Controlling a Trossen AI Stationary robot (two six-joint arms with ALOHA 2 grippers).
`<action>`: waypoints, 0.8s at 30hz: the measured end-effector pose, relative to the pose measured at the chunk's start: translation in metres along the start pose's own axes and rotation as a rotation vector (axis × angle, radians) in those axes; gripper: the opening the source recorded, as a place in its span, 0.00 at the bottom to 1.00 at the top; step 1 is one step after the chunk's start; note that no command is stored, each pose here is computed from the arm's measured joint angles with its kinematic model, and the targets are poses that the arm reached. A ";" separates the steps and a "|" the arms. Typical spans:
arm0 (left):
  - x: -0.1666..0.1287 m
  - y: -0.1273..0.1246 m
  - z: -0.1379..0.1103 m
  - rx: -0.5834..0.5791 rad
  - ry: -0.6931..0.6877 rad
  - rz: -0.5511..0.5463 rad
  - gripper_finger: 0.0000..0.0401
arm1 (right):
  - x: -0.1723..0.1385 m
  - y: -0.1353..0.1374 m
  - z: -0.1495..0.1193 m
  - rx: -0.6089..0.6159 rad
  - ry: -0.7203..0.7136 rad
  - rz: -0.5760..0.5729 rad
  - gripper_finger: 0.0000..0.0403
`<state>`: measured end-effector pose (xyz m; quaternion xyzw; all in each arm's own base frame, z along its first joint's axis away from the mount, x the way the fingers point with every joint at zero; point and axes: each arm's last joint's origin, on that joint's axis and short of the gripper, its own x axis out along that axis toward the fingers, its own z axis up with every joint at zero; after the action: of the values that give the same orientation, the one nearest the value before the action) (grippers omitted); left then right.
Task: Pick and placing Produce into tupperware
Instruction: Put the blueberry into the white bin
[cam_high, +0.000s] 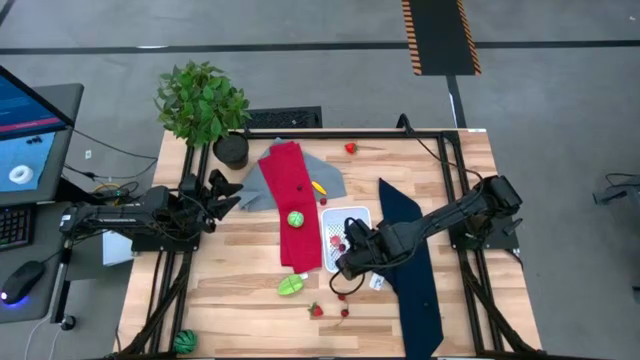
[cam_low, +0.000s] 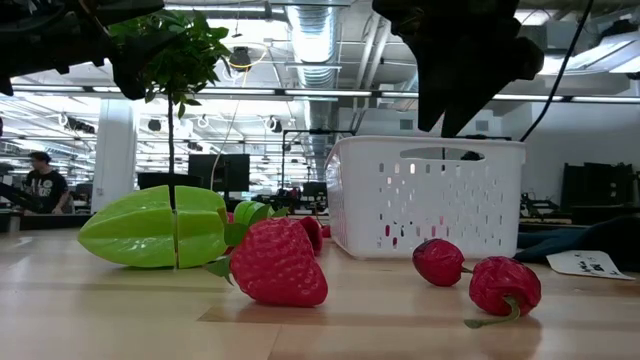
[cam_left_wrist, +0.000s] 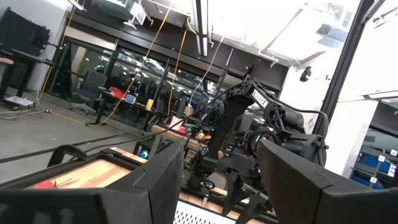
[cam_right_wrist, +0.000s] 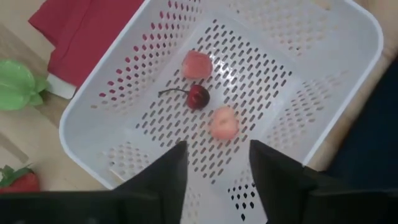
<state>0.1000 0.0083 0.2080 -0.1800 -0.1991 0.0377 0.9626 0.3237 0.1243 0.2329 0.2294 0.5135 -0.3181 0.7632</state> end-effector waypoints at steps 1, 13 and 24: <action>0.000 0.000 0.000 0.000 0.001 -0.001 0.49 | 0.000 0.000 -0.001 -0.005 0.000 0.000 0.52; 0.007 -0.004 -0.002 0.083 0.206 -0.060 0.49 | -0.026 0.020 -0.029 -0.143 -0.129 0.054 0.53; 0.032 -0.001 -0.016 0.109 0.437 0.023 0.49 | -0.076 0.015 -0.076 -0.051 -0.158 -0.035 0.45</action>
<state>0.1362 0.0070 0.2062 -0.1338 0.0184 0.0197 0.9906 0.2655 0.2054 0.2765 0.1751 0.4637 -0.3353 0.8012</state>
